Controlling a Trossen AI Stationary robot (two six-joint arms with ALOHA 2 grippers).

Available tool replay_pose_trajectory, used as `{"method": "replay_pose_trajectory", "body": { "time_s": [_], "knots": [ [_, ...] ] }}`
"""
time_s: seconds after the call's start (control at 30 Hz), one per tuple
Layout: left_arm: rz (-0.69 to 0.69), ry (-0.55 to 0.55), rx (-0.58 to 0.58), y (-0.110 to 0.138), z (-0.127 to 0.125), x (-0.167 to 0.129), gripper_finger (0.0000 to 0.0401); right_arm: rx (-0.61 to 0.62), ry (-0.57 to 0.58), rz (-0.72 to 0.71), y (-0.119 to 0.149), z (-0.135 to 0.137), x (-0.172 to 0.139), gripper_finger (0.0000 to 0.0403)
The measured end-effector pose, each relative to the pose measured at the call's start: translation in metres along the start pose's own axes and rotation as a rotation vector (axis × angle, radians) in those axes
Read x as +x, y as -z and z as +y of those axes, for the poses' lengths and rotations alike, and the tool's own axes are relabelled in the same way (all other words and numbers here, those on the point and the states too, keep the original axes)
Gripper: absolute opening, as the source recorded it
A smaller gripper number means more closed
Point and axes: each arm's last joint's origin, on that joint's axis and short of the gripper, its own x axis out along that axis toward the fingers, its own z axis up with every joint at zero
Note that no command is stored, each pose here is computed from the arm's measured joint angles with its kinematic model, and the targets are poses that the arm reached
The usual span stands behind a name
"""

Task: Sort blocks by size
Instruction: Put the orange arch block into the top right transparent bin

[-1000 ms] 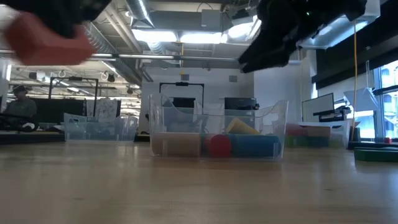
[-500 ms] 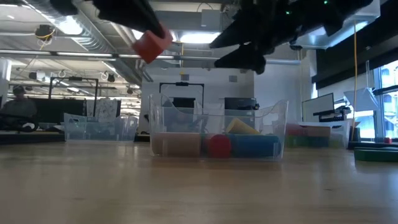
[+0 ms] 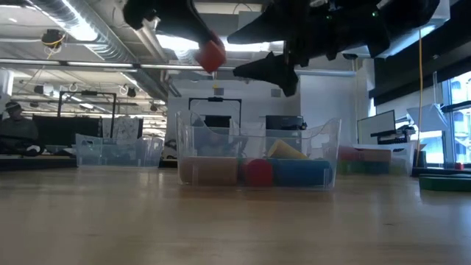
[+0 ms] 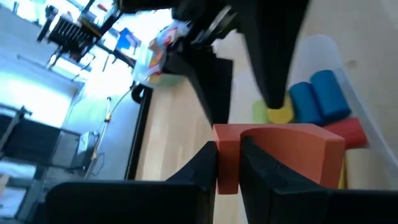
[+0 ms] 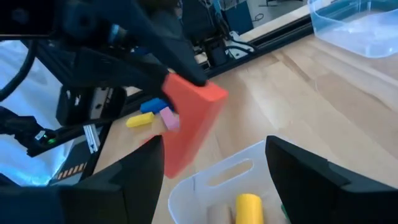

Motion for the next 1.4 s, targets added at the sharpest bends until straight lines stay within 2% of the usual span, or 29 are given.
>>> {"method": "replay_pose_trajectory", "body": {
  "time_s": [0.27,0.5,0.73,0.97,1.1,1.4],
  "knots": [
    [0.027,-0.03,-0.123,0.003,0.01,0.01,0.0047,0.004,0.05,-0.031,-0.001,-0.001,0.0,0.027],
    [0.006,-0.042,-0.185,0.001,0.013,0.012,0.0048,0.009,0.1,-0.069,-0.003,-0.002,0.0,0.027],
    [-0.035,-0.051,-0.172,-0.004,0.015,0.013,0.0049,0.015,0.085,-0.096,-0.006,-0.001,0.0,0.027],
    [-0.038,-0.035,-0.204,-0.004,0.02,0.02,0.0049,0.008,0.087,-0.084,-0.004,-0.001,0.007,0.0268],
    [-0.039,-0.031,-0.196,-0.003,0.019,0.02,0.0049,0.005,0.071,-0.072,-0.003,0.0,0.012,0.0241],
    [-0.054,-0.018,-0.196,-0.006,0.016,0.016,0.0049,-0.029,0.064,-0.056,-0.002,-0.001,0.013,0.0117]
  ]
}}
